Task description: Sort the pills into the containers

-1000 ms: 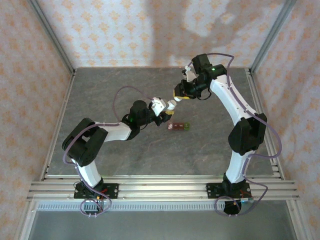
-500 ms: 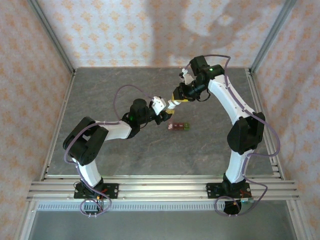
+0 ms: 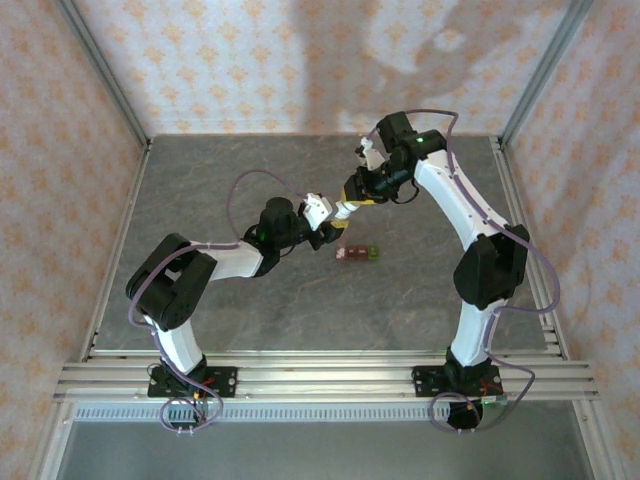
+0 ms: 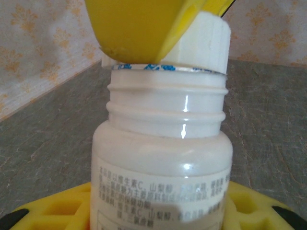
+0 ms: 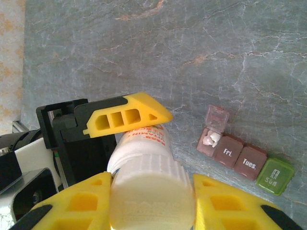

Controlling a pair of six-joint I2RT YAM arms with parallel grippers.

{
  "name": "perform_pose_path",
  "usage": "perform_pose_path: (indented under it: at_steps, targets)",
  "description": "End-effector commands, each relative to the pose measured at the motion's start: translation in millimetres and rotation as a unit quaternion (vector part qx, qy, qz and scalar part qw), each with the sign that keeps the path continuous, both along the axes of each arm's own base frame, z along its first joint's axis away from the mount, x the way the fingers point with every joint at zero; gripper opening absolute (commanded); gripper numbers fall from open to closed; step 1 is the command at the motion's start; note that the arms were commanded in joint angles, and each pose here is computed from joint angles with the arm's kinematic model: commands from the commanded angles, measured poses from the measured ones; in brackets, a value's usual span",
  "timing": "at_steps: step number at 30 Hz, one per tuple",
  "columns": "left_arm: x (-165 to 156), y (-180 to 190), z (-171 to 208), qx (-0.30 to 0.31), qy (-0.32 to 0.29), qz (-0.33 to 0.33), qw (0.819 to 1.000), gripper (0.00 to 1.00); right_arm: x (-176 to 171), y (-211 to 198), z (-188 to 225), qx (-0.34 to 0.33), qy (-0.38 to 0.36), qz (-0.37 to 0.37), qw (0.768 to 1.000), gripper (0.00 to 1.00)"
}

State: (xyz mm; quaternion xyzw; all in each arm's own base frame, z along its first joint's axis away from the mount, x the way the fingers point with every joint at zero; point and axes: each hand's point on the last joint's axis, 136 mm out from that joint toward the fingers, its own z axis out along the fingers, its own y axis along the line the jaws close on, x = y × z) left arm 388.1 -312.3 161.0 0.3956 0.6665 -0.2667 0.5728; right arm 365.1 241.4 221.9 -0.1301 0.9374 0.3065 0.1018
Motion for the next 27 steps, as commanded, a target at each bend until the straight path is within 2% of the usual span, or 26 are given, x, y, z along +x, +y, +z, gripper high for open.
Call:
perform_pose_path:
  at_steps: [1,19,23,27]
  targets:
    - [5,-5,17,-0.013,-0.027,-0.012,0.999,0.00,-17,14,0,0.012,0.013,0.032,0.999,0.33]
    - [5,-6,21,-0.015,-0.027,-0.017,0.999,0.00,-30,28,-10,0.028,0.041,0.058,0.997,0.33]
    - [4,-5,25,-0.014,-0.030,-0.016,0.999,0.00,-26,24,-15,0.012,0.040,0.042,0.998,0.33]
    - [7,-1,29,-0.012,-0.035,0.000,0.999,0.00,-12,14,-23,-0.022,0.030,-0.016,0.999,0.35]
